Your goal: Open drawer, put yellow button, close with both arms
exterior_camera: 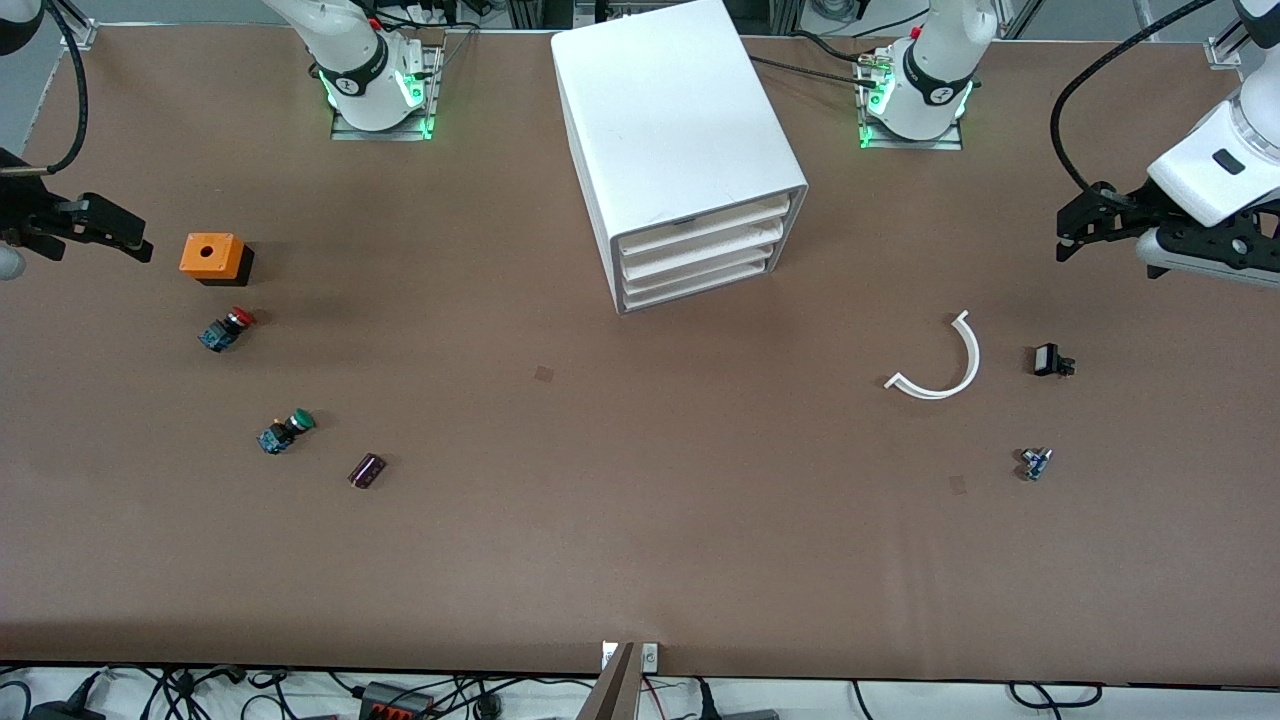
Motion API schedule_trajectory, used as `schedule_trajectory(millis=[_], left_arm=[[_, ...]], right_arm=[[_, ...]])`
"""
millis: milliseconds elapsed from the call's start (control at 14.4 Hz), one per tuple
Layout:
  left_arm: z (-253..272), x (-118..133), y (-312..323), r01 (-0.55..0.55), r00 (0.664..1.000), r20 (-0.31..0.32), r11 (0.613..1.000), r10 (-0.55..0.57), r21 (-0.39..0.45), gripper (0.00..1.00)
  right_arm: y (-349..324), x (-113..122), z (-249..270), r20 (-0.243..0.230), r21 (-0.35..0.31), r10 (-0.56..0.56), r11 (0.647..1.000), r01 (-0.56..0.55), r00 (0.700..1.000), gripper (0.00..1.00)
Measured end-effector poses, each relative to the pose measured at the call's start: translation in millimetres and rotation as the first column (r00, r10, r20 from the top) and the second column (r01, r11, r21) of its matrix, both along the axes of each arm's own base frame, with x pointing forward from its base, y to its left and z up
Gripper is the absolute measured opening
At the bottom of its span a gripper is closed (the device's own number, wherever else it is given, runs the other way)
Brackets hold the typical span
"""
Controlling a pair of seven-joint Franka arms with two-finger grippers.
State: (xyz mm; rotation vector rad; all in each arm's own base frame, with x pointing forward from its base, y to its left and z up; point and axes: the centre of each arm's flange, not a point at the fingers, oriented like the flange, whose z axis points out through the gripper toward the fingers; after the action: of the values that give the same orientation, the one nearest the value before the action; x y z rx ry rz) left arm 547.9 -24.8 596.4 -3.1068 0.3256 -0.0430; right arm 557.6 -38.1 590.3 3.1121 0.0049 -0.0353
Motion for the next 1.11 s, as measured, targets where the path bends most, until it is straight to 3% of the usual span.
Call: schedule_trajectory(millis=[1113], left_arm=[[-0.9, 8.4, -3.5, 0.007, 0.999, -0.039, 1.0, -0.008, -0.002, 1.0]], right_arm=[[-2.0, 0.5, -1.1, -0.001, -0.001, -0.003, 1.0, 0.003, 1.0, 1.0]])
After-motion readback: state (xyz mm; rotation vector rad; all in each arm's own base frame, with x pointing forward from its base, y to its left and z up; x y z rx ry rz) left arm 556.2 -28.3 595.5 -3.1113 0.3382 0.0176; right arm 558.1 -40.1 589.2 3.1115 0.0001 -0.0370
